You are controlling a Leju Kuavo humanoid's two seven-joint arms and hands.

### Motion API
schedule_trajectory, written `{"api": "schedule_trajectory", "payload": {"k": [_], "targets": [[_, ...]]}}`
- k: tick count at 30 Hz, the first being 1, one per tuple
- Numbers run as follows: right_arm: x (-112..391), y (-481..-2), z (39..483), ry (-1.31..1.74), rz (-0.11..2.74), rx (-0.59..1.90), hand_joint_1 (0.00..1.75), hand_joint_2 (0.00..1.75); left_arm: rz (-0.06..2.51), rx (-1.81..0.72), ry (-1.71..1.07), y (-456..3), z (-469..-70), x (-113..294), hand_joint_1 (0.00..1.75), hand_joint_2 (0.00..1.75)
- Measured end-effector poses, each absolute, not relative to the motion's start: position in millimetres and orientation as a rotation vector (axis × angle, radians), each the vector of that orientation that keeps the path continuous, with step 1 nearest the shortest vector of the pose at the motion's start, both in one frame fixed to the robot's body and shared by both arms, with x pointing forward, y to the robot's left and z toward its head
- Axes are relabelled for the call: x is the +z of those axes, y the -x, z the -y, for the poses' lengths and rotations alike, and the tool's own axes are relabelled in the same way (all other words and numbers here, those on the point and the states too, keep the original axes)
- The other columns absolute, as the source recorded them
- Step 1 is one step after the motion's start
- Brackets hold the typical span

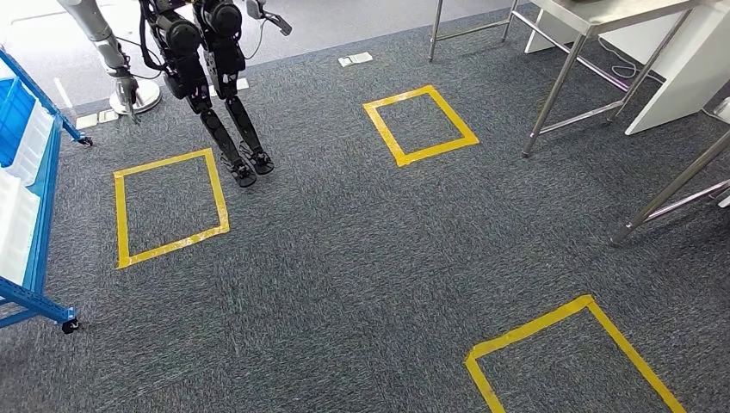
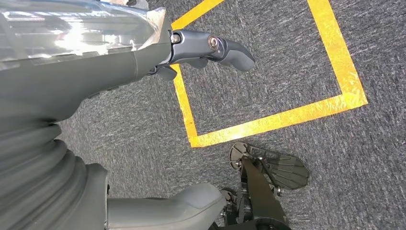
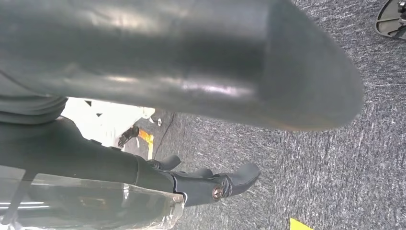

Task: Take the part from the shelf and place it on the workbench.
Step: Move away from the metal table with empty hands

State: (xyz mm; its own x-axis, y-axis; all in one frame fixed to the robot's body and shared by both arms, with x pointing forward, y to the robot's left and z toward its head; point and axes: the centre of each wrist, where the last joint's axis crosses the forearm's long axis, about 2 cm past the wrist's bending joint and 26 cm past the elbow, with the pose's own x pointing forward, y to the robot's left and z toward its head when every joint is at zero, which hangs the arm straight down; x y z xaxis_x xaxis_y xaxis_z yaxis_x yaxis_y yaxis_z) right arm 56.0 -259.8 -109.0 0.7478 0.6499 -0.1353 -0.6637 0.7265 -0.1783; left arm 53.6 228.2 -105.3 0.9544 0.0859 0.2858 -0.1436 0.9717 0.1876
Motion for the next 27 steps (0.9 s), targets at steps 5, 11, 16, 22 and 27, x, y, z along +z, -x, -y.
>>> {"api": "schedule_trajectory", "payload": {"k": [5, 11, 16, 22, 27], "targets": [[-109.0, -55.7, 259.5, 0.219, -0.066, 0.714, 0.0, 0.0, 0.282, 0.115, -0.209, -53.7, -228.5, -105.3, 0.0, 1.75], [-109.0, -55.7, 259.4, 0.218, -0.067, 0.713, 0.0, 0.0, 0.283, 0.114, -0.21, -53.7, -228.5, -105.3, 0.0, 1.75], [-109.0, -55.7, 259.3, 0.218, -0.066, 0.713, 0.0, 0.0, 0.284, 0.114, -0.21, -53.8, -228.6, -105.3, 0.0, 1.75], [-109.0, -55.7, 259.1, 0.217, -0.071, 0.703, 0.0, 0.0, 0.292, 0.108, -0.208, -54.0, -228.7, -105.3, 0.0, 1.75], [-108.9, -55.6, 258.9, 0.222, -0.072, 0.696, 0.0, 0.0, 0.293, 0.102, -0.206, -54.1, -228.6, -105.3, 0.0, 1.75]]}}
